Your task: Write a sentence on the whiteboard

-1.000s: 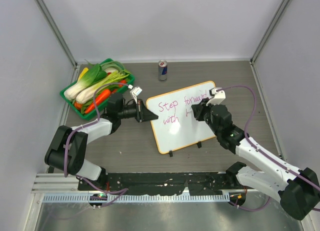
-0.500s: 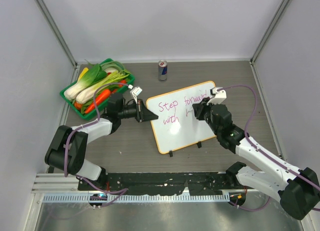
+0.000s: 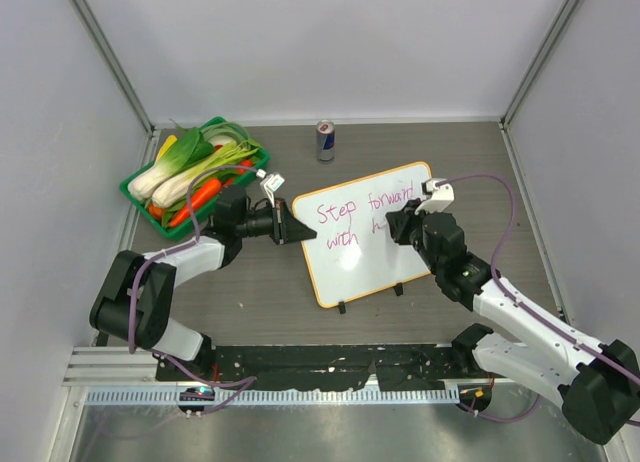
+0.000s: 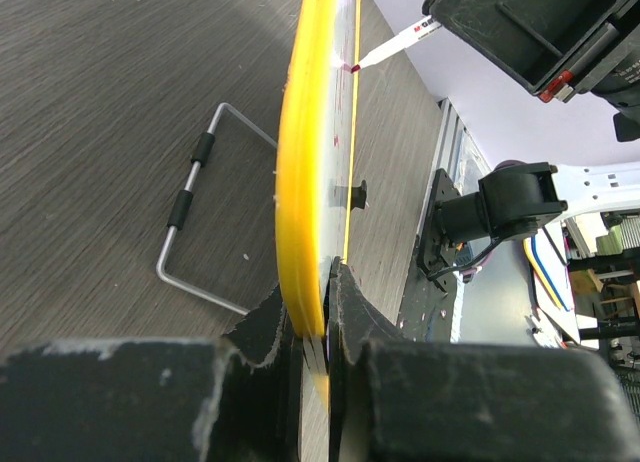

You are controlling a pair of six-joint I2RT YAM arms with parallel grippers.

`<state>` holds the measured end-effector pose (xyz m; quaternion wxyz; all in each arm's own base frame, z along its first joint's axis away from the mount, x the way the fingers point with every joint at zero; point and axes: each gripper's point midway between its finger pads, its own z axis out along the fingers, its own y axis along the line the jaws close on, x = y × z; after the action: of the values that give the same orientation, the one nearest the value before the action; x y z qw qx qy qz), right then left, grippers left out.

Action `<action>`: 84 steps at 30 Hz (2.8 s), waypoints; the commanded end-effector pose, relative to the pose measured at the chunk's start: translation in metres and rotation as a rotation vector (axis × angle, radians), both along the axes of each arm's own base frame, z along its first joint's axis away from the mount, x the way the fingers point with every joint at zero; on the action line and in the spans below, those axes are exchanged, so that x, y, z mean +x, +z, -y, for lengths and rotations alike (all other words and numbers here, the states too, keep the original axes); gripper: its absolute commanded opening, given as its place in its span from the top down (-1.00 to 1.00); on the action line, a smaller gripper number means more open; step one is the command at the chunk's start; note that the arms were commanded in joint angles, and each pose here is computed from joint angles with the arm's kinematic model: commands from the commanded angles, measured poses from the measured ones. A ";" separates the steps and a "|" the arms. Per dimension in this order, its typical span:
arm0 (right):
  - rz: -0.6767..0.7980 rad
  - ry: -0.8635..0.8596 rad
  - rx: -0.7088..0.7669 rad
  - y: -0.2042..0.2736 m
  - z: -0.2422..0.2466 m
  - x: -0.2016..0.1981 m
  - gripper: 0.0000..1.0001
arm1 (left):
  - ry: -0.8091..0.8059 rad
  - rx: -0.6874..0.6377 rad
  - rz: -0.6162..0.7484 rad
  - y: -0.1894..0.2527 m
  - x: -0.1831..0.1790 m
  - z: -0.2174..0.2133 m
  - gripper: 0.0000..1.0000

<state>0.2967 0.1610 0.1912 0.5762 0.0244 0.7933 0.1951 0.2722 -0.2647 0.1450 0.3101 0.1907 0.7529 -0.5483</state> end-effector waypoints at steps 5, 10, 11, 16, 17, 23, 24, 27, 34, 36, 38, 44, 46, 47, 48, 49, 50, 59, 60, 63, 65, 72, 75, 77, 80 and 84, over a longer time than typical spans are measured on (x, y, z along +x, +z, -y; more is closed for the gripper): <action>-0.025 0.003 0.000 -0.009 0.003 -0.007 0.97 | -0.030 0.151 -0.013 -0.055 -0.014 -0.008 1.00; -0.010 0.011 0.009 0.000 0.001 -0.007 0.97 | -0.027 0.153 -0.015 -0.055 -0.014 -0.008 1.00; -0.003 0.014 0.016 0.003 0.001 -0.008 0.97 | -0.029 0.151 -0.016 -0.055 -0.014 -0.007 1.00; 0.066 0.026 0.075 0.037 -0.001 -0.010 0.97 | -0.028 0.152 -0.016 -0.055 -0.015 -0.008 1.00; 0.074 0.025 0.080 0.040 -0.001 -0.010 0.97 | -0.027 0.153 -0.014 -0.055 -0.014 -0.008 1.00; 0.103 -0.039 0.064 0.052 0.008 -0.001 0.97 | -0.028 0.154 -0.012 -0.055 -0.015 -0.008 1.00; 0.100 -0.051 0.057 0.051 0.009 0.002 0.97 | -0.029 0.154 -0.015 -0.055 -0.015 -0.008 1.00; 0.093 -0.076 0.042 0.047 0.010 0.009 0.97 | -0.029 0.153 -0.014 -0.055 -0.015 -0.008 1.00; 0.076 -0.082 0.038 0.037 0.007 0.015 0.98 | -0.029 0.153 -0.014 -0.055 -0.015 -0.007 1.00; 0.071 -0.088 0.032 0.033 0.007 0.015 0.97 | -0.029 0.153 -0.012 -0.055 -0.015 -0.008 1.00; 0.060 -0.093 0.020 0.028 0.008 0.016 0.98 | -0.027 0.153 -0.012 -0.055 -0.015 -0.008 1.00; 0.031 -0.059 0.004 0.017 0.003 0.013 0.97 | -0.029 0.153 -0.014 -0.055 -0.014 -0.007 1.00; 0.018 -0.045 -0.006 0.013 0.002 0.011 0.97 | -0.030 0.152 -0.014 -0.055 -0.014 -0.007 1.00; 0.014 -0.046 -0.010 0.012 0.003 0.011 0.98 | -0.032 0.153 -0.017 -0.055 -0.015 -0.007 1.00; 0.007 -0.039 -0.011 0.009 0.002 0.009 0.97 | -0.031 0.153 -0.014 -0.055 -0.014 -0.007 1.00; 0.005 -0.034 -0.013 0.009 0.002 0.008 0.97 | -0.033 0.153 -0.017 -0.055 -0.016 -0.007 1.00; -0.004 -0.029 -0.019 0.006 0.002 0.007 0.97 | -0.033 0.152 -0.016 -0.055 -0.015 -0.007 1.00; -0.047 -0.024 -0.043 -0.011 0.007 -0.002 0.97 | -0.035 0.154 -0.017 -0.056 -0.016 -0.006 1.00; -0.045 -0.025 -0.045 -0.011 0.007 -0.002 0.97 | -0.036 0.155 -0.018 -0.056 -0.016 -0.006 1.00; -0.066 -0.026 -0.060 -0.018 0.011 -0.007 0.97 | -0.034 0.156 -0.018 -0.056 -0.015 -0.006 1.00; -0.070 -0.033 -0.066 -0.019 0.012 -0.007 0.97 | -0.033 0.157 -0.016 -0.056 -0.015 -0.006 1.00; -0.065 -0.092 -0.077 -0.017 0.022 -0.004 0.97 | -0.036 0.158 -0.017 -0.057 -0.016 -0.006 1.00; -0.036 -0.107 -0.063 -0.007 0.023 0.000 0.97 | -0.036 0.158 -0.017 -0.057 -0.016 -0.006 1.00; -0.026 -0.115 -0.060 -0.002 0.023 0.003 0.97 | -0.037 0.158 -0.018 -0.056 -0.016 -0.006 1.00; -0.011 -0.118 -0.053 0.006 0.020 0.008 0.97 | -0.038 0.158 -0.018 -0.056 -0.016 -0.006 1.00; 0.018 -0.123 -0.039 0.017 0.016 0.016 0.97 | -0.038 0.157 -0.018 -0.056 -0.016 -0.006 1.00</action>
<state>0.2971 0.1473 0.1835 0.5644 0.0418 0.8098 0.1546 0.2725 -0.2649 0.1433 0.3065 0.1897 0.7548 -0.5481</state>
